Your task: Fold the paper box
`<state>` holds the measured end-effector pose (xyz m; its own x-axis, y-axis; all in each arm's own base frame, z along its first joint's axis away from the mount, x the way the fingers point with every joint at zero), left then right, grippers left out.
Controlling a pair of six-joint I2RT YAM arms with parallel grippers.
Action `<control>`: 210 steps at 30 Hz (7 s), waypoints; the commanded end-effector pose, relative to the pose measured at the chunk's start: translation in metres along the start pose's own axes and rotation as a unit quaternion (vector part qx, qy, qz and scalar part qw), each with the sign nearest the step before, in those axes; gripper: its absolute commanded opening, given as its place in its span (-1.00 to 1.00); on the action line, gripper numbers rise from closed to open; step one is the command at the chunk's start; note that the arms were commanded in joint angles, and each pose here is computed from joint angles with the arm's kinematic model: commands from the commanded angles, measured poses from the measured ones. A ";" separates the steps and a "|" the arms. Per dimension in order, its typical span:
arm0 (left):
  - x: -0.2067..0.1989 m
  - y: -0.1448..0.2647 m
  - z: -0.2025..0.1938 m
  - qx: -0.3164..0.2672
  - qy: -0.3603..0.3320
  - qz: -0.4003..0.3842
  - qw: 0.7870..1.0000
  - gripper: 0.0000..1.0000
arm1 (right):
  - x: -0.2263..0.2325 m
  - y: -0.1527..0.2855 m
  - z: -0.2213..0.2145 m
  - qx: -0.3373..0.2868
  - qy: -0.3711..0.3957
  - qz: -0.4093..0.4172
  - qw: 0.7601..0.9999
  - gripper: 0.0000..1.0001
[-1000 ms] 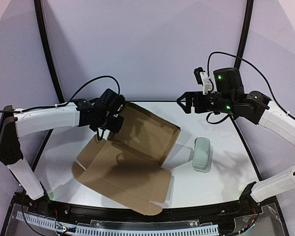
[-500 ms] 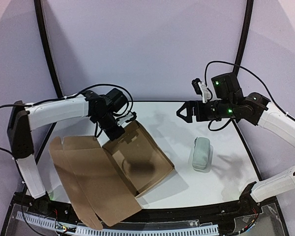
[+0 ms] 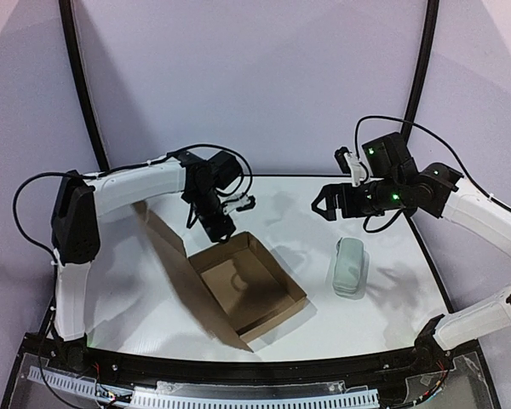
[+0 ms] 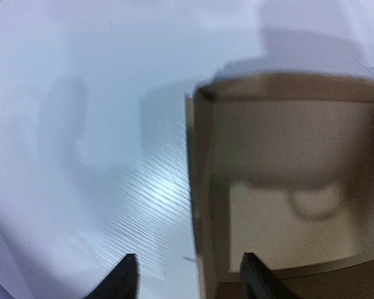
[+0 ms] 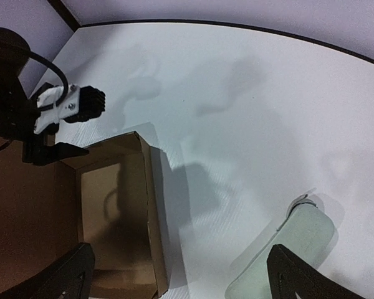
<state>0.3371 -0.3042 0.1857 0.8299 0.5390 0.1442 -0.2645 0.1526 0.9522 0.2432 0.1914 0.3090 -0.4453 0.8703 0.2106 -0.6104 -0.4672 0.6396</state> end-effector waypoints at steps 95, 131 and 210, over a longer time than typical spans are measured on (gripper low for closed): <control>-0.045 0.108 -0.230 -0.274 0.569 -0.025 0.775 0.97 | 0.026 -0.254 0.043 0.114 0.069 0.130 0.983 0.97; 0.106 0.092 -0.135 -0.251 0.578 0.091 0.771 0.97 | 0.036 -0.175 -0.033 0.133 0.030 0.051 0.989 0.97; 0.134 0.134 -0.111 -0.198 0.629 0.137 0.739 0.99 | 0.147 -0.134 0.049 -0.153 0.653 0.175 0.721 -0.53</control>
<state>0.3613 -0.1236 0.2971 -0.2914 0.9111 -0.2914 -0.6814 0.0161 0.7318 0.2652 0.3608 0.2840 -0.8317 -0.0812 -0.5493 -0.2803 -0.7926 0.5416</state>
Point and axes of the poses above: each gripper's point midway between its finger pads, its own y axis back along the fingers, its own x axis along the line the jaws close on, z = x × y, the point moved 8 cm from there along y, back along the fingers, and after that the axes turned 3 degrees about y, right-handed, at the moved point
